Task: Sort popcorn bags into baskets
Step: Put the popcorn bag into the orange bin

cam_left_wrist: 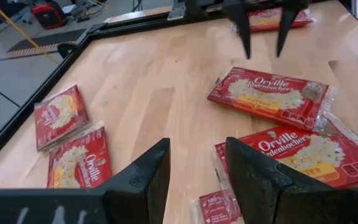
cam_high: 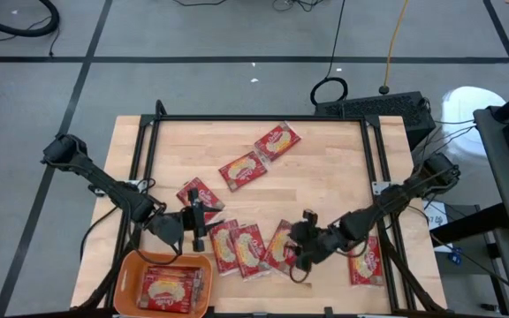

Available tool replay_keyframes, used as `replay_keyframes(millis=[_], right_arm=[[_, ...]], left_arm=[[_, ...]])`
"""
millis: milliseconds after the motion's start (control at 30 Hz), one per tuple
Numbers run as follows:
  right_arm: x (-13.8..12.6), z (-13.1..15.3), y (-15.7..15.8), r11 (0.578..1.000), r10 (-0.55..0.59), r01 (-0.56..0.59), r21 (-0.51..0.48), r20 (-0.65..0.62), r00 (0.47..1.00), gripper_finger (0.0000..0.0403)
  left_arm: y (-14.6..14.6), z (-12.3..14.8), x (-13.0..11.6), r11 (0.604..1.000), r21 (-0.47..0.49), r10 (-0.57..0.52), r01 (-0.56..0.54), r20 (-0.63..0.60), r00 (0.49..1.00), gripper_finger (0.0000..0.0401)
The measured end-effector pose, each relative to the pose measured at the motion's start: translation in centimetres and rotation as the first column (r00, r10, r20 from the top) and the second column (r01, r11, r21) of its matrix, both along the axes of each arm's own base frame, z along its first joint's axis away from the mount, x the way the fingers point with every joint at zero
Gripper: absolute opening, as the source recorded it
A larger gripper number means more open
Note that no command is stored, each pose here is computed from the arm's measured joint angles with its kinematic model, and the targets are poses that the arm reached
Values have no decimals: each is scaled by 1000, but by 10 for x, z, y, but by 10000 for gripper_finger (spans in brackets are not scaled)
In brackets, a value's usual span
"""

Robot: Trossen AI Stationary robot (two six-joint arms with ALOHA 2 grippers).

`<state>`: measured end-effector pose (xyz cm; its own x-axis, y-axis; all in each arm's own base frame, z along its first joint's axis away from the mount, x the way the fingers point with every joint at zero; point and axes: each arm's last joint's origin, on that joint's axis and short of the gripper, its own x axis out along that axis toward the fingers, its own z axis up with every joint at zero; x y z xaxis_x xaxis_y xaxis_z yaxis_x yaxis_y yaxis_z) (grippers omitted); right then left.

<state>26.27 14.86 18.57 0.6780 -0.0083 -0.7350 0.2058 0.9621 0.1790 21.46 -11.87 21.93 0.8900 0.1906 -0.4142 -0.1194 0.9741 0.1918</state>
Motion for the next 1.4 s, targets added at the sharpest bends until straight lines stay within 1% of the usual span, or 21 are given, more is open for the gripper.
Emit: replay_keyframes(millis=[167,300,400,500,600,867,900,967,1100,1200,1333,1400], right_arm=[[-13,-3,5,1000,18,-20,-9,-143,990,171],[-24,-9,3,996,26,-44,-71,-246,969,171],[-29,-14,-1,991,39,-74,-110,-291,956,171],[-33,-23,-6,986,47,-95,-138,-317,947,171],[-37,-34,-13,984,49,-102,-145,-329,943,171],[-38,-55,-26,980,87,-131,-147,-272,958,171],[-38,-56,-27,981,91,-132,-142,-265,960,171],[-38,-60,-28,985,112,-142,-100,-254,961,171],[-39,-64,-29,994,113,-108,30,-234,966,161],[-38,-64,-26,987,130,-105,118,-223,966,149],[-34,-62,-23,980,143,-116,160,-170,975,130],[-33,-62,-22,978,154,-129,163,-150,977,122]], left_arm=[[0,0,0,1000,-5,1,-1,2,1000,159],[0,0,0,1000,-24,9,-9,5,1000,159],[0,0,0,1000,-30,11,-11,7,1000,159],[0,0,0,999,-41,16,-16,9,1000,159],[0,0,0,999,-49,20,-20,10,1000,159],[0,0,0,998,-54,23,-22,11,1000,159],[0,0,0,998,-54,23,-22,11,1000,159],[0,0,0,998,-56,23,-22,14,1000,159],[0,0,0,998,-57,23,-22,15,1000,159],[0,0,0,998,-54,22,-21,15,1000,159],[0,1,0,998,-53,22,-21,15,1000,159],[1,1,1,998,-53,26,-26,15,1000,159]])
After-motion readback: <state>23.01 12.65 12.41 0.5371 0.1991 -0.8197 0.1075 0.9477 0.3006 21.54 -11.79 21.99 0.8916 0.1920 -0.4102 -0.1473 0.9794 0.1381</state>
